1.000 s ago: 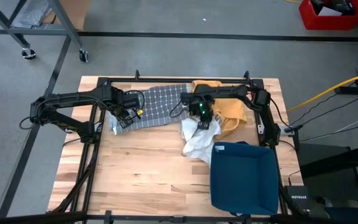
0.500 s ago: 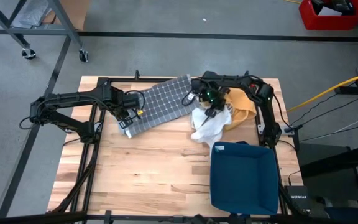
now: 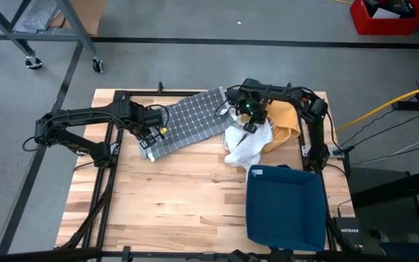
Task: Fold towel
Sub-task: Fold the gray towel
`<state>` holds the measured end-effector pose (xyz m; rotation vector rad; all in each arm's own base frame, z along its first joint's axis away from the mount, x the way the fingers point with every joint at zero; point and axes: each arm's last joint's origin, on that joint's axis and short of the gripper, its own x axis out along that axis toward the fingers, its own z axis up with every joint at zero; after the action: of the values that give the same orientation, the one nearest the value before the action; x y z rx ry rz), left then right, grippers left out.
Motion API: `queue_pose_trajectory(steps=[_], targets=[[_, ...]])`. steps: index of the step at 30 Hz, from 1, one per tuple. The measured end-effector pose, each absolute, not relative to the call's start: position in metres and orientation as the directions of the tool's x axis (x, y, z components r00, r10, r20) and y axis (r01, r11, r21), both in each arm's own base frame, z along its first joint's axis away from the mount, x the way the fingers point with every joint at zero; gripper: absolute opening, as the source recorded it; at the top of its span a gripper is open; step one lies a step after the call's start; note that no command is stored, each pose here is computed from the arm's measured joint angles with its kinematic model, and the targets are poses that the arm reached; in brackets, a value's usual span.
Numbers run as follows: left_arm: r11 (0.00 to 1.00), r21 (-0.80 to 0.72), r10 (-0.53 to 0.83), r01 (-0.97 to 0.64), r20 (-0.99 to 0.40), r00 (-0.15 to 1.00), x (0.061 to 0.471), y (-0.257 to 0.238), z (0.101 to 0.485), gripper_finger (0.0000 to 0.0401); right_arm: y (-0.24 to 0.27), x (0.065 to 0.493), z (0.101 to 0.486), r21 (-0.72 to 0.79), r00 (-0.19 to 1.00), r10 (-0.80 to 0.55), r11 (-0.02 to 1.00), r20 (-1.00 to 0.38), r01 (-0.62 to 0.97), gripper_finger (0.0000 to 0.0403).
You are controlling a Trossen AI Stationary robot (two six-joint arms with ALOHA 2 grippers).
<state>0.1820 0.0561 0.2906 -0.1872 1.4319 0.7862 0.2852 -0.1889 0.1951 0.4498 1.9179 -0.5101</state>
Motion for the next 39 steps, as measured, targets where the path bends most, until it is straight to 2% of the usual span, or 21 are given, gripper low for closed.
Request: queue_pose_trajectory(steps=[13, 16, 22, 25, 30, 39], targets=[[0.766, 0.347, 0.376, -0.542, -0.925, -0.061, 0.182, 0.056, 0.291, 0.0127, -0.183, 0.263, 0.253, -0.136, -0.212, -0.010, 0.796, -0.977, 0.590, 0.0002], [0.776, 0.349, 0.377, -0.525, -0.924, -0.057, 0.182, 0.056, 0.291, 0.0127, -0.180, 0.263, 0.267, -0.068, -0.089, -0.017, 0.785, -0.996, 0.616, 0.0003], [0.754, 0.331, 0.384, -0.567, -0.923, -0.029, 0.185, 0.057, 0.291, 0.0127, -0.178, 0.287, 0.282, 0.097, 0.248, -0.067, 0.798, -0.967, 0.594, 0.0003], [0.744, 0.320, 0.389, -0.587, -0.921, -0.009, 0.187, 0.058, 0.291, 0.0127, -0.173, 0.306, 0.280, 0.109, 0.334, -0.100, 0.826, -0.937, 0.553, 0.0003], [0.731, 0.313, 0.390, -0.606, -0.921, -0.005, 0.188, 0.058, 0.291, 0.0127, -0.168, 0.336, 0.260, 0.113, 0.394, -0.110, 0.857, -0.912, 0.502, 0.0003], [0.677, 0.290, 0.390, -0.676, -0.921, -0.005, 0.193, 0.059, 0.285, 0.0127, -0.174, 0.374, 0.212, 0.059, 0.407, -0.174, 0.864, -0.897, 0.500, 0.0003]])
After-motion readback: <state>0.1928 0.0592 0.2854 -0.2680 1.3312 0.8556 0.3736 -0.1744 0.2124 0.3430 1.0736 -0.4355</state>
